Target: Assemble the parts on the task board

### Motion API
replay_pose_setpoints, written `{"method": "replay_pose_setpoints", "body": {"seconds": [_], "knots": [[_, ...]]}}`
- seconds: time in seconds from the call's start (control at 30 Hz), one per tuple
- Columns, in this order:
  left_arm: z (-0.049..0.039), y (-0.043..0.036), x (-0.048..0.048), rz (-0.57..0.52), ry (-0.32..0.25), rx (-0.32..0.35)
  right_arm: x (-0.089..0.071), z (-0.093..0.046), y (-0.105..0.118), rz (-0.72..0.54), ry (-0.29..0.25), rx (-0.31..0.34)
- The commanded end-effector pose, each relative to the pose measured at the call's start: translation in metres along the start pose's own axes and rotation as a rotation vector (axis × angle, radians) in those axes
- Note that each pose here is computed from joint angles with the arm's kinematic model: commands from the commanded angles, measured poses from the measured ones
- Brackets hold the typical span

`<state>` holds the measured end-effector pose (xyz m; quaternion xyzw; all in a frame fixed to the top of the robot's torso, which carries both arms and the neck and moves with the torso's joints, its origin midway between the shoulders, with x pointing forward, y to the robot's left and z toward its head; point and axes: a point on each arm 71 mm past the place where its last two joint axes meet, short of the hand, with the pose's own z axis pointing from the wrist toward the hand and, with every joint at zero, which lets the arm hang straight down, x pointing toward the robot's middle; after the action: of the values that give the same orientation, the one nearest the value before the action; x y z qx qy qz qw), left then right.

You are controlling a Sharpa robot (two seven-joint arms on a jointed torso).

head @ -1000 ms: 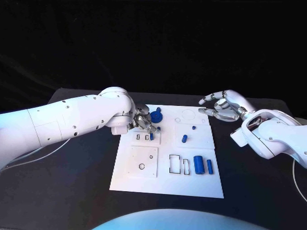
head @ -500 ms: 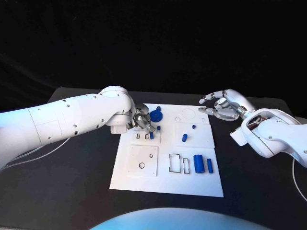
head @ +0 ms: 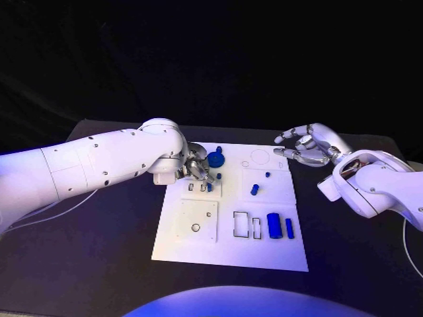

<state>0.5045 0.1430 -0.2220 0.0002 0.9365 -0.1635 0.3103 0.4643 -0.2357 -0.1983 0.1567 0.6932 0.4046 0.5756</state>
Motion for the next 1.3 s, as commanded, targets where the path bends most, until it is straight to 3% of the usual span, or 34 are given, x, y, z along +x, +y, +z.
{"method": "replay_pose_setpoints", "body": {"seconds": [0.03,0.93,1.3], "knots": [[-0.0002,-0.0025,0.0014,0.015,0.018,0.004,0.0015,0.0002,-0.0001,0.002,0.011,0.001],[0.0003,-0.0032,0.0024,-0.033,0.039,0.021,0.0028,0.0006,-0.0023,0.004,0.016,0.013],[-0.0019,0.0012,0.002,-0.161,0.049,0.053,0.0019,0.0005,-0.0041,0.008,0.012,0.017]]}}
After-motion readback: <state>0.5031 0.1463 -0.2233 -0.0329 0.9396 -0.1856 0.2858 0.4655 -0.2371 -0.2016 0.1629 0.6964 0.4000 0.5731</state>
